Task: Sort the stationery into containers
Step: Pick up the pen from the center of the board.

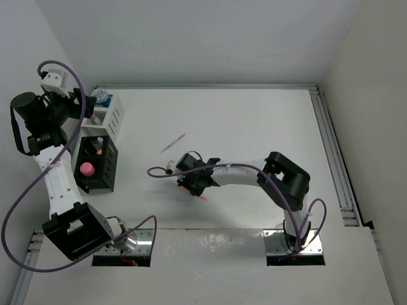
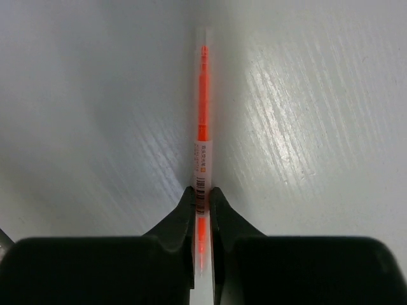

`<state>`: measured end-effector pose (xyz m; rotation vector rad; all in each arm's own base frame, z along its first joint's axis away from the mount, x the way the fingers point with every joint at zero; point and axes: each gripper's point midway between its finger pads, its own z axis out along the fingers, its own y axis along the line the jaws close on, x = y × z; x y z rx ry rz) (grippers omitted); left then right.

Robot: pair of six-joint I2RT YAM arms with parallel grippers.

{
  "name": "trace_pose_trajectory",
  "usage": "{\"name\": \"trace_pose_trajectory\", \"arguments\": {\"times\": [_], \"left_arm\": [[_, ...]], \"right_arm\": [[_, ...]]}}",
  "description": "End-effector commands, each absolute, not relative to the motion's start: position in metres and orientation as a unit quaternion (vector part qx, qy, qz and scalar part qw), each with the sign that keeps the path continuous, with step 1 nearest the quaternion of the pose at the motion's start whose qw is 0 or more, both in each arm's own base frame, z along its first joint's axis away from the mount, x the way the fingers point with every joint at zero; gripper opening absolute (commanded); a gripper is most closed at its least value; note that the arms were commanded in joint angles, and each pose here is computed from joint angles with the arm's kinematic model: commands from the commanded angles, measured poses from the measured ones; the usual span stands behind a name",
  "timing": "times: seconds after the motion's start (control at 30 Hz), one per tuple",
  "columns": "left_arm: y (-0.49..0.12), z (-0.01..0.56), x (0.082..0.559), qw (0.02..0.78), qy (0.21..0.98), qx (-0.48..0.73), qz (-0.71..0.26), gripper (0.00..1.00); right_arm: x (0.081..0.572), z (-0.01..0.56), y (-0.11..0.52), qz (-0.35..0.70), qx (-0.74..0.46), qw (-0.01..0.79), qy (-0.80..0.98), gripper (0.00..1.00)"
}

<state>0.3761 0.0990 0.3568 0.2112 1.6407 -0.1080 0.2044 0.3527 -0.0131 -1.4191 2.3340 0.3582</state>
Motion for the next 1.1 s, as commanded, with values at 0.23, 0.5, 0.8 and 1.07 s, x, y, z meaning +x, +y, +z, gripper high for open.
{"name": "trace_pose_trajectory", "arguments": {"times": [0.23, 0.5, 0.8, 1.07], "left_arm": [[0.011, 0.346, 0.326, 0.654, 0.694, 0.139, -0.267, 0.77], [-0.077, 0.357, 0.298, 0.63, 0.658, 0.136, -0.389, 0.79], [-0.137, 0.374, 0.292, 0.583, 0.639, 0.132, -0.484, 0.83], [-0.144, 0.367, 0.295, 0.574, 0.641, 0.128, -0.493, 0.84]], "right_arm": [[0.242, 0.087, 0.343, 0.26, -0.466, 0.258, 0.805, 0.0], [0.278, 0.248, 0.357, 0.452, -0.373, 0.379, 0.716, 0.0], [0.267, 0.302, 0.379, 0.511, -0.359, 0.401, 0.67, 0.0], [0.255, 0.305, 0.39, 0.514, -0.383, 0.397, 0.656, 0.0]]}}
